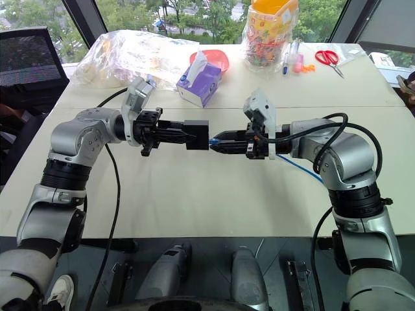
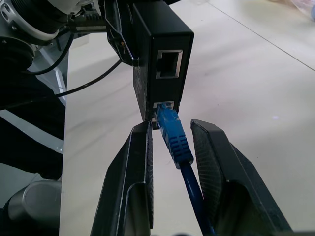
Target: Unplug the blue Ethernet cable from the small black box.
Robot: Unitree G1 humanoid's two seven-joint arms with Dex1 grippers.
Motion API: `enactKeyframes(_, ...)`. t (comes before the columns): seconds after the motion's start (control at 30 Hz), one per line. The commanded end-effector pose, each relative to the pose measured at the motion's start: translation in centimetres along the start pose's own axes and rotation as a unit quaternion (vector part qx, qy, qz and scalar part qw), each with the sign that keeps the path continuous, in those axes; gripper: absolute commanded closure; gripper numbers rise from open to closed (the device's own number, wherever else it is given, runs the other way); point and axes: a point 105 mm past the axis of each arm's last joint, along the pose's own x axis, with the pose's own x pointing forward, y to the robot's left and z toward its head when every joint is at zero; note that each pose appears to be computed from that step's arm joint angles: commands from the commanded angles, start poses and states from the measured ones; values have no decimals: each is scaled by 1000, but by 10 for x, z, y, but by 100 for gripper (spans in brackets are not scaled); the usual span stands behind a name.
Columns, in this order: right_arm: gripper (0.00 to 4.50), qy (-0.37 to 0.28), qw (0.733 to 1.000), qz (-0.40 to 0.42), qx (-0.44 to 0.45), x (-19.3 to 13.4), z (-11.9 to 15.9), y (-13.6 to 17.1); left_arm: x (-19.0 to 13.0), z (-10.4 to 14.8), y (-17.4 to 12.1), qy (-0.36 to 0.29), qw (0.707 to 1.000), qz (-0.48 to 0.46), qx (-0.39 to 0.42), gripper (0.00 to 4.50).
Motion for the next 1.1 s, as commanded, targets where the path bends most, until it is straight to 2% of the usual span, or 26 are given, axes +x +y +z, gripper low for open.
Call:
enactKeyframes(0.03,323,-5,999,0,-34,-3,10,2,0,18,-6,-11,999,-8,37,403)
enactKeyframes(0.07,273,-3,999,-3,-37,-3,9,1,0,18,-6,-11,999,-8,37,403)
enactKeyframes(0.1,244,-1,999,-5,-39,-2,9,0,0,18,-6,-11,999,-9,37,403)
enactKeyframes(0.2,96,-1,999,-5,-38,-2,9,0,0,17,-7,-9,999,-11,37,403)
enactKeyframes(0.97,96,-14,1000,-1,-24,-6,17,-1,1,10,-9,0,999,-16,38,403)
enactKeyframes(1.07,175,-18,1000,-2,-23,-8,19,-1,2,10,-10,-1,999,-16,38,403)
enactKeyframes(1.1,221,-15,1000,-5,-22,-8,19,-2,2,9,-10,-1,999,-16,38,403)
